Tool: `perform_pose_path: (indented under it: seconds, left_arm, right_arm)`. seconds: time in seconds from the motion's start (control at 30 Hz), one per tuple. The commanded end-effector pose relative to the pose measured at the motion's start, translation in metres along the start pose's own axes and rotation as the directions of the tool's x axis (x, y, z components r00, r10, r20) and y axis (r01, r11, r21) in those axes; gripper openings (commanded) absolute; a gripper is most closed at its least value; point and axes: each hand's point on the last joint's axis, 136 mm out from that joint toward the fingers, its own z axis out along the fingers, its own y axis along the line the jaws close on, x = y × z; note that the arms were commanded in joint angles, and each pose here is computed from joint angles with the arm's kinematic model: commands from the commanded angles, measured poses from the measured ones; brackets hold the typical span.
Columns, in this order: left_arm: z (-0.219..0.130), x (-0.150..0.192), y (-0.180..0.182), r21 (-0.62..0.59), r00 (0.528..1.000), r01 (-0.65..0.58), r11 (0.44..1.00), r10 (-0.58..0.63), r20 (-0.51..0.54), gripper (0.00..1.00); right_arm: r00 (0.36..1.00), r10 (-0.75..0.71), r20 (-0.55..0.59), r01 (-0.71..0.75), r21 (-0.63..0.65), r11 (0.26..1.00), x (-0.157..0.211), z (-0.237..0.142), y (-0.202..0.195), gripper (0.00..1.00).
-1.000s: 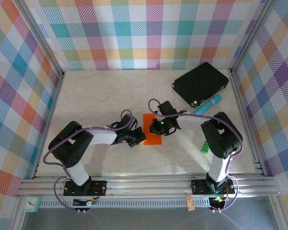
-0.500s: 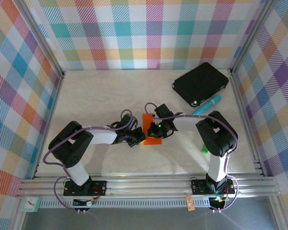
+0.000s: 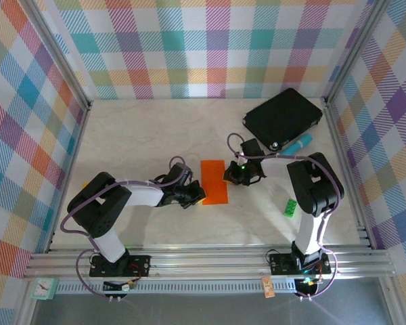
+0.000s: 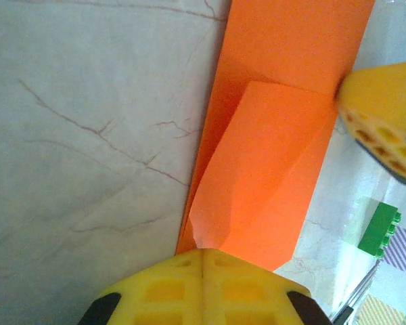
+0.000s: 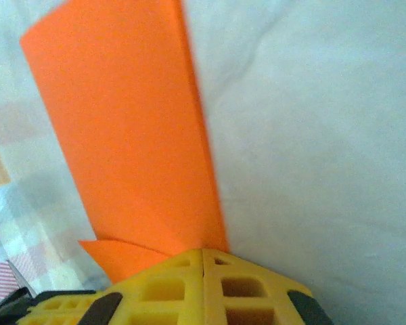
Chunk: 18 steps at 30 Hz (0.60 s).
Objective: Fold a paper plane with a square sheet of paper (pick it up from the middle)
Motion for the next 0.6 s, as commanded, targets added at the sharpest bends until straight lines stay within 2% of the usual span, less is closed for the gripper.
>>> perform_pose_path:
  seconds: [0.0, 0.07, 0.23, 0.4, 0.47, 0.57]
  left_arm:
    - [-0.001, 0.032, 0.077, -0.262, 0.991, 0.096, 0.960, -0.118, -0.070, 0.00]
    - [-0.001, 0.028, 0.065, -0.229, 0.993, 0.084, 0.970, -0.101, -0.065, 0.00]
    - [-0.008, 0.002, 0.000, -0.073, 1.000, 0.020, 0.997, -0.021, -0.020, 0.02]
    - [-0.028, -0.027, -0.043, 0.026, 0.994, -0.037, 0.999, 0.034, 0.103, 0.25]
    - [-0.033, -0.039, -0.049, 0.041, 0.988, -0.047, 0.998, 0.041, 0.148, 0.33]
    - [-0.033, -0.049, -0.053, 0.066, 0.985, -0.046, 0.997, 0.035, 0.170, 0.39]
  right_arm:
    - [0.995, 0.034, 0.096, -0.049, 0.161, 0.986, -0.021, -0.010, -0.038, 0.00]
    - [0.994, 0.016, 0.105, -0.032, 0.148, 0.988, -0.023, -0.018, -0.030, 0.00]
    - [0.998, -0.012, 0.065, 0.011, 0.013, 1.000, -0.012, -0.033, 0.007, 0.03]
    - [0.999, 0.032, 0.025, -0.030, -0.084, 0.996, 0.009, -0.045, 0.022, 0.19]
    - [0.998, 0.065, -0.004, -0.065, -0.123, 0.990, 0.018, -0.047, 0.026, 0.31]
    - [0.995, 0.095, -0.041, -0.100, -0.159, 0.982, 0.029, -0.045, 0.029, 0.42]
